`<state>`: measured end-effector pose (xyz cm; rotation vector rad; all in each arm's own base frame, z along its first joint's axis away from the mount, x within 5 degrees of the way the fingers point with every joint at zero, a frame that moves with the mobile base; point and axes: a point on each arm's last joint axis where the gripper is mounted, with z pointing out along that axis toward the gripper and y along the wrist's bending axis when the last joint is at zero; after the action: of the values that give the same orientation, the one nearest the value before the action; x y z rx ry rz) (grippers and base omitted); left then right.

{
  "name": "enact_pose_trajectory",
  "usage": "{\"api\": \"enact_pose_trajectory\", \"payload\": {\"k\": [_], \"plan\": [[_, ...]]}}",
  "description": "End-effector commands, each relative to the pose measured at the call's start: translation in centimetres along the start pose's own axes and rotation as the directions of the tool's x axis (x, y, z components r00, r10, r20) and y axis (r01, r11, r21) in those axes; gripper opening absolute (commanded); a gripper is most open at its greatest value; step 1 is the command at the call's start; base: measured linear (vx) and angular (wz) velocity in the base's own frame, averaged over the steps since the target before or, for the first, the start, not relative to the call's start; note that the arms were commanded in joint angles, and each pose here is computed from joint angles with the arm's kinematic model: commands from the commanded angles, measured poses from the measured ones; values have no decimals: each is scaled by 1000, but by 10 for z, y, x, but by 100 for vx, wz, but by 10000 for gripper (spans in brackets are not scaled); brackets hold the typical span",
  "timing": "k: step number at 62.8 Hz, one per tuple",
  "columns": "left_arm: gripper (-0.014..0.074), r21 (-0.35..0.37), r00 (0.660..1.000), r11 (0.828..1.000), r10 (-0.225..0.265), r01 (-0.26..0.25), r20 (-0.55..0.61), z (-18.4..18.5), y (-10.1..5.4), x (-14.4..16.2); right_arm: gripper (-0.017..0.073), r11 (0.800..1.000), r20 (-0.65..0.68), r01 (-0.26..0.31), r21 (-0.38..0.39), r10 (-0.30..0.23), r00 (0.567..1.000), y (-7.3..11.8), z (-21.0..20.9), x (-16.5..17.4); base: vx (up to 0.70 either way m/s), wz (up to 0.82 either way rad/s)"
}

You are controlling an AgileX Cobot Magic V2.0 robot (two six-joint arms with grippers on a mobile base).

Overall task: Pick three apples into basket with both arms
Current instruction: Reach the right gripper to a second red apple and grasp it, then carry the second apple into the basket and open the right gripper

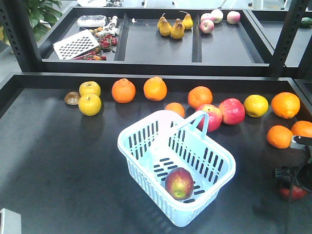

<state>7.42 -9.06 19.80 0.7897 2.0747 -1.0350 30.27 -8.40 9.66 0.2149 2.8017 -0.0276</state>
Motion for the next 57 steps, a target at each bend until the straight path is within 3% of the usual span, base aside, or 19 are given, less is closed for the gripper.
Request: {"api": "enact_pose_trajectory", "payload": {"k": [1, 12, 24, 30, 32, 37, 46, 57], "plan": [[-6, 9, 1000, 1000, 11, -12, 25, -1, -2, -7, 321, 1000, 142, 5, 25, -8, 990, -3, -31, -21, 0, 0], [-6, 9, 1000, 1000, 11, -12, 25, -1, -2, -7, -16, 999, 218, 35, 29, -41, 975, 0, -72, -26, 0, 0], [-6, 9, 1000, 1000, 11, -12, 25, -1, -2, -7, -8, 999, 290, 22, -35, -10, 957, 11, -133, -20, 0, 0], [-6, 9, 1000, 1000, 11, -12, 25, -1, -2, -7, -7, 989, 359, 125, -84, -88, 929, 30, -168, -13, 0, 0], [-6, 9, 1000, 1000, 11, -12, 25, -1, -2, -7, -7, 978, 381, 177, -106, -125, 916, 41, -177, -11, 0, 0], [-6, 9, 1000, 1000, 11, -12, 25, -1, -2, -7, -4, 949, 434, 256, -187, -154, 888, 65, -196, -5, 0, 0], [-6, 9, 1000, 1000, 11, -12, 25, -1, -2, -7, -2, 874, 483, 368, -317, -186, 856, 112, -210, 4, 0, 0], [-6, 9, 1000, 1000, 11, -12, 25, -1, -2, -7, 29, 824, 491, 422, -379, -207, 846, 152, -198, 6, 0, 0]]}}
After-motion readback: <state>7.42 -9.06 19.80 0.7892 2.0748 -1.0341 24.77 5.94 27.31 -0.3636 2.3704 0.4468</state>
